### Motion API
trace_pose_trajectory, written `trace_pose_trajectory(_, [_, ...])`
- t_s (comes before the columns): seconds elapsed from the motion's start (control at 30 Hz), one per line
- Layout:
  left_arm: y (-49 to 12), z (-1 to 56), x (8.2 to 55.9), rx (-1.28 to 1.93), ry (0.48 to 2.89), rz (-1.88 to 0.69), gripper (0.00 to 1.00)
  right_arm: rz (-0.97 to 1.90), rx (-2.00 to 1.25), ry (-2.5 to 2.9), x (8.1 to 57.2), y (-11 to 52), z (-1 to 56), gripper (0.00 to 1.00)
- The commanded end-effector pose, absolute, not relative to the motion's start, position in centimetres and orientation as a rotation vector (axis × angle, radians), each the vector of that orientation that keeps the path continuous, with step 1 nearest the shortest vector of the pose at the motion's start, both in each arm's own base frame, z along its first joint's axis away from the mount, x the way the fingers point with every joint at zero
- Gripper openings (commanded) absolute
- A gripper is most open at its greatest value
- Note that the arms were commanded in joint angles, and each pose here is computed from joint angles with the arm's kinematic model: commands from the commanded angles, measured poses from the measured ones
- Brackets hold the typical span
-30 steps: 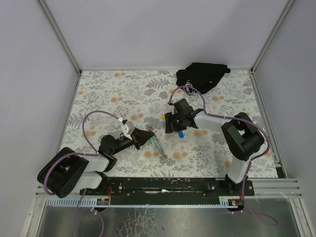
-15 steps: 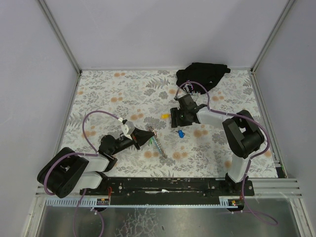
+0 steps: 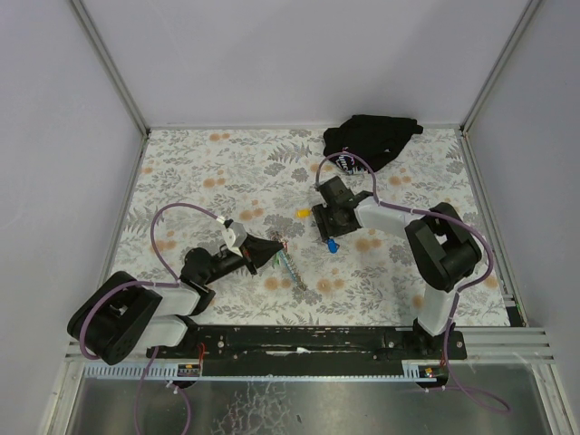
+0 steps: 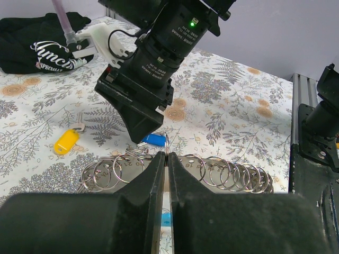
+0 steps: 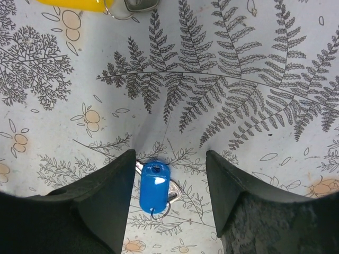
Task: Put the keys on the keyring
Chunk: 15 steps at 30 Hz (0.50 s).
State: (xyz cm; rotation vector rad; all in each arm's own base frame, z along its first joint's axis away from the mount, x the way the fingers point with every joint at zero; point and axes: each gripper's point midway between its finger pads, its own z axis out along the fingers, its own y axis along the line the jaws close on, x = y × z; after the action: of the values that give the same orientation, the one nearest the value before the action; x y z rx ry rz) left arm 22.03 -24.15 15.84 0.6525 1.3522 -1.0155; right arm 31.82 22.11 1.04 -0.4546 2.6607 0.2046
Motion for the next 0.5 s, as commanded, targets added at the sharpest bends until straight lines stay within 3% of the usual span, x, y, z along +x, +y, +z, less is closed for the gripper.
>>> trace_pose_trajectory(0.0, [-24.1,17.9,22.1,0.657,1.264,-1.002,0.04,-0.033,-0.558,2.803,28.5,19.4,-1.8,0.63])
trace_pose_trajectory(0.47, [-24.1,17.9,22.2,0.657,1.262,-1.003,0.04,-0.171,-0.462,2.835,27.9,15.8,-1.5,0.62])
